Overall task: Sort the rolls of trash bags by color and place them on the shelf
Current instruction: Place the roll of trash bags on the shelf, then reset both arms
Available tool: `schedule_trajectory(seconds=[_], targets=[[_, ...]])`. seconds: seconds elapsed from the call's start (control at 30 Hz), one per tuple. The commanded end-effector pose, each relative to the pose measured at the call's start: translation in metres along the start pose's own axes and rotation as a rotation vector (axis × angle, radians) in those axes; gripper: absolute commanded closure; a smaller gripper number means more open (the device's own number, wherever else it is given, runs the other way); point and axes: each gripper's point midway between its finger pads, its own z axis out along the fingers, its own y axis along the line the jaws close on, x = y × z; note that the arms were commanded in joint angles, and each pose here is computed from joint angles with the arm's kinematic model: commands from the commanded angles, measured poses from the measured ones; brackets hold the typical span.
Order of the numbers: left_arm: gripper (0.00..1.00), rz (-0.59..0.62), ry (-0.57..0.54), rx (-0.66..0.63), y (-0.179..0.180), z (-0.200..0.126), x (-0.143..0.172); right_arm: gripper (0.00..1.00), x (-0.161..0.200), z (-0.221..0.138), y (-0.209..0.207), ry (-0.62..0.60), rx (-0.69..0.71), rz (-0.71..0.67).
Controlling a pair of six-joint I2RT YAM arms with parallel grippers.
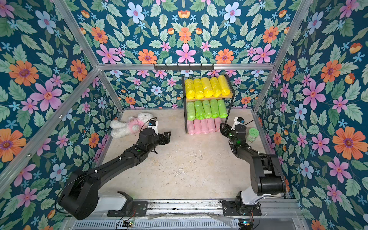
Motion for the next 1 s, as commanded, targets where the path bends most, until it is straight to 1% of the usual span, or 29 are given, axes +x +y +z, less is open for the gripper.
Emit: schedule_trajectory(seconds=[0.0,0.17,0.23,0.3,0.37,0.47,0.57,0.6,0.7,0.77,0.87,0.9,0.97], targets=[[0.10,0.094,-0.122,-0.146,0.024,-0.011,-0.026,0.36,0.001,-0.025,-0.013,0.021,0.148,-0.137],[0.09,0.196,-0.245,-0.338,0.055,-0.035,-0.048,0.32,-0.022,-0.067,0.003,-0.055,0.236,-0.267],[0.08,0.228,-0.297,-0.414,0.068,-0.046,-0.055,0.29,-0.028,-0.082,0.006,-0.086,0.253,-0.283],[0.06,0.251,-0.336,-0.497,0.083,-0.057,-0.061,0.23,-0.031,-0.096,0.002,-0.127,0.281,-0.287],[0.01,0.265,-0.365,-0.562,0.098,-0.066,-0.063,0.15,-0.031,-0.108,-0.007,-0.159,0.325,-0.295],[0.01,0.283,-0.375,-0.611,0.122,-0.074,-0.062,0.07,-0.031,-0.120,-0.029,-0.218,0.418,-0.309],[0.01,0.282,-0.363,-0.628,0.150,-0.073,-0.054,0.01,-0.026,-0.123,-0.050,-0.274,0.472,-0.317],[0.01,0.279,-0.369,-0.642,0.161,-0.072,-0.051,0.01,-0.024,-0.124,-0.058,-0.294,0.482,-0.305],[0.01,0.339,-0.338,-0.621,0.179,-0.061,-0.036,0.01,-0.023,-0.127,-0.082,-0.349,0.527,-0.275],[0.01,0.355,-0.326,-0.581,0.184,-0.052,-0.028,0.01,-0.021,-0.125,-0.089,-0.370,0.531,-0.299],[0.01,0.327,-0.338,-0.491,0.187,-0.040,-0.019,0.01,-0.016,-0.122,-0.092,-0.380,0.521,-0.366],[0.01,0.340,-0.326,-0.458,0.186,-0.034,-0.016,0.01,-0.014,-0.124,-0.092,-0.394,0.516,-0.388],[0.01,0.324,-0.289,-0.452,0.194,-0.024,-0.010,0.01,-0.011,-0.127,-0.094,-0.414,0.499,-0.409]])
